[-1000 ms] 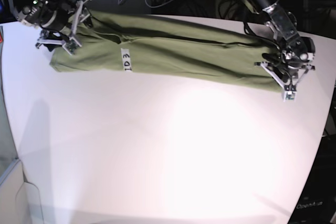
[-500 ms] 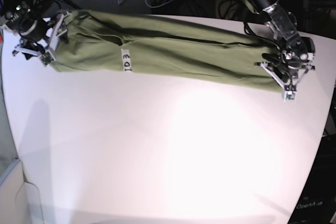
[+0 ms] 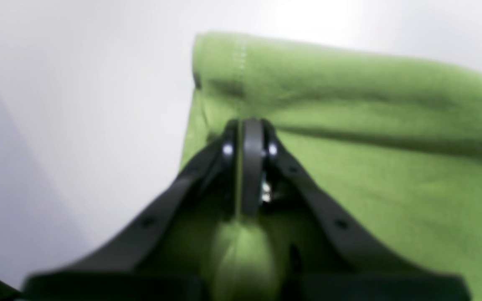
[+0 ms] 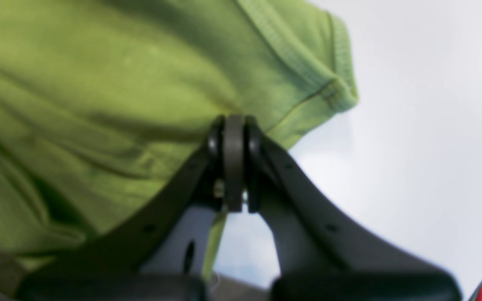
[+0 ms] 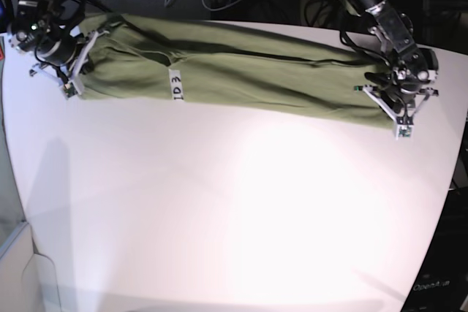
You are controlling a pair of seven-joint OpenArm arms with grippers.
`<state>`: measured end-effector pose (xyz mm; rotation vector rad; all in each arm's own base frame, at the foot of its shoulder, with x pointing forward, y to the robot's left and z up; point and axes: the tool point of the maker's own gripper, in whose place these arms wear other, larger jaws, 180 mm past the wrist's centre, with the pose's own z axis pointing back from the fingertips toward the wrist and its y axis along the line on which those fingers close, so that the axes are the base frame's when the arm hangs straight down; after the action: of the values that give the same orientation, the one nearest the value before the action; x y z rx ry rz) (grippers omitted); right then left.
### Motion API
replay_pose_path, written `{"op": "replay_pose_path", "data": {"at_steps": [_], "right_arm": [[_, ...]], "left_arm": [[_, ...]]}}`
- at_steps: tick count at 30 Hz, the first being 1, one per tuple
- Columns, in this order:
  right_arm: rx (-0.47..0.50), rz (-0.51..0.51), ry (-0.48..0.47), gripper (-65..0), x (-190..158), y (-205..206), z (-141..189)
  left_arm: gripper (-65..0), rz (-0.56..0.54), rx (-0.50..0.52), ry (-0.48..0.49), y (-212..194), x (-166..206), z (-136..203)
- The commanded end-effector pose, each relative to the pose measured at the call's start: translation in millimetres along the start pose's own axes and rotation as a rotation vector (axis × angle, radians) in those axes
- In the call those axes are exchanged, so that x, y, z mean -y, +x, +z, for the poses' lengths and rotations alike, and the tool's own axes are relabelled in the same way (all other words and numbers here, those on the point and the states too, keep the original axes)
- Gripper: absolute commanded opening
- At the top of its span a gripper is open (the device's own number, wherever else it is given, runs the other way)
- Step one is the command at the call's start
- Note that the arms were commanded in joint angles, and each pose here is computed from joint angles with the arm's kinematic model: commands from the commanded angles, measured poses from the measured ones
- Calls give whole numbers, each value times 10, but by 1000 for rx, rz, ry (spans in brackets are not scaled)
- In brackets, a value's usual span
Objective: Fold the T-shirt properly
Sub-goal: 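Pull the shirt ends apart with both grippers to straighten the strip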
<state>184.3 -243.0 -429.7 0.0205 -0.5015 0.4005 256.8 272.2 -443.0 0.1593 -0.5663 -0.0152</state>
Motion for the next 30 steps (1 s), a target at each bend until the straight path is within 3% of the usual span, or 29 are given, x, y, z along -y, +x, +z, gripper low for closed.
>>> {"op": "replay_pose_path", "data": {"at_steps": [1, 10, 18, 26, 30], "right_arm": [[-7, 10, -8, -646, 57, -7, 0], [31, -56, 11, -646, 193, 54, -234], [22, -103, -8, -646, 561, 177, -412], [-8, -55, 9, -646, 670, 292, -526], [-6, -42, 20, -646, 639, 349, -558]], "left_arm": [[-633, -26, -115, -3, -260, 28, -2], [-633, -20, -111, -11, -234, 53, -22], [-633, 18, -94, -109, -44, 339, -269], [-633, 41, -58, -168, 100, 582, -357], [-631, 32, -25, -124, 156, 473, -248]]}}
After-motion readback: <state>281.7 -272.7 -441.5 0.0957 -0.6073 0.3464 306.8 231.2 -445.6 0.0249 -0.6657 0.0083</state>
